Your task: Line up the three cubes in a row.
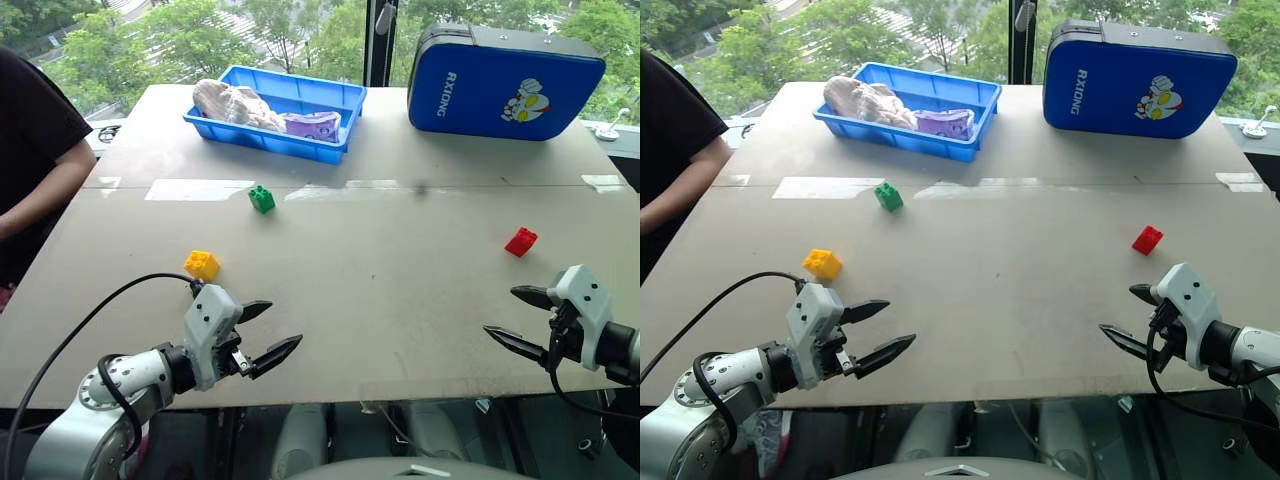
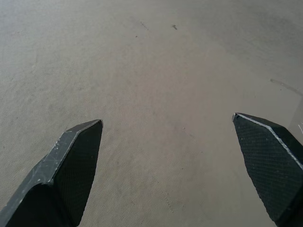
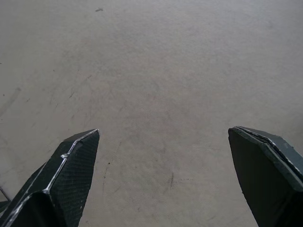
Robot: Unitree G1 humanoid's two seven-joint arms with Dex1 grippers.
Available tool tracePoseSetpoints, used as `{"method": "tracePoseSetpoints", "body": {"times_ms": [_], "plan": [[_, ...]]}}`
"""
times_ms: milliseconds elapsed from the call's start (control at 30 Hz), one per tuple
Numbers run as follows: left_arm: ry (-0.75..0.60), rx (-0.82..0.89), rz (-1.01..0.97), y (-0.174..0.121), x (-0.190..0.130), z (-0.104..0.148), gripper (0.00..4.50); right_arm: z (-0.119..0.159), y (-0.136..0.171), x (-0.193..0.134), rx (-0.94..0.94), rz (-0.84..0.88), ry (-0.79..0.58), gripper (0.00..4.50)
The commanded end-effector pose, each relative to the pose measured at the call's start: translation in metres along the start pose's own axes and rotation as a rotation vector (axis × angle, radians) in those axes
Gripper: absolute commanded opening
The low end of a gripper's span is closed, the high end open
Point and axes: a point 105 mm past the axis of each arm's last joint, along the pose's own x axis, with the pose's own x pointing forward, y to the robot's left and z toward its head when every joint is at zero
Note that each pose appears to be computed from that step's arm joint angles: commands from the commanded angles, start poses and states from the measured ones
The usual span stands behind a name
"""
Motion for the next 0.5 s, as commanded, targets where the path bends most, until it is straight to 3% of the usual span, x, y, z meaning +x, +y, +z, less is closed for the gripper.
{"method": "tracePoseSetpoints", "body": {"times_ms": [33,267,367,500], "plan": [[-0.069,0.042,-0.037,-0.006,0.005,0.020,4.50,0.011,-0.006,-0.003,-0.027,-0.065,-0.056,4.47],[-0.176,0.035,-0.072,-0.003,0.021,0.055,4.50,0.038,-0.021,0.003,0.007,-0.259,-0.187,4.47],[-0.189,0.123,-0.188,-0.014,0.029,0.077,4.50,0.044,-0.056,-0.002,0.028,-0.511,-0.087,4.47],[-0.144,0.250,-0.302,-0.024,0.036,0.088,4.50,0.046,-0.085,-0.005,0.197,-0.668,-0.005,4.47]]}}
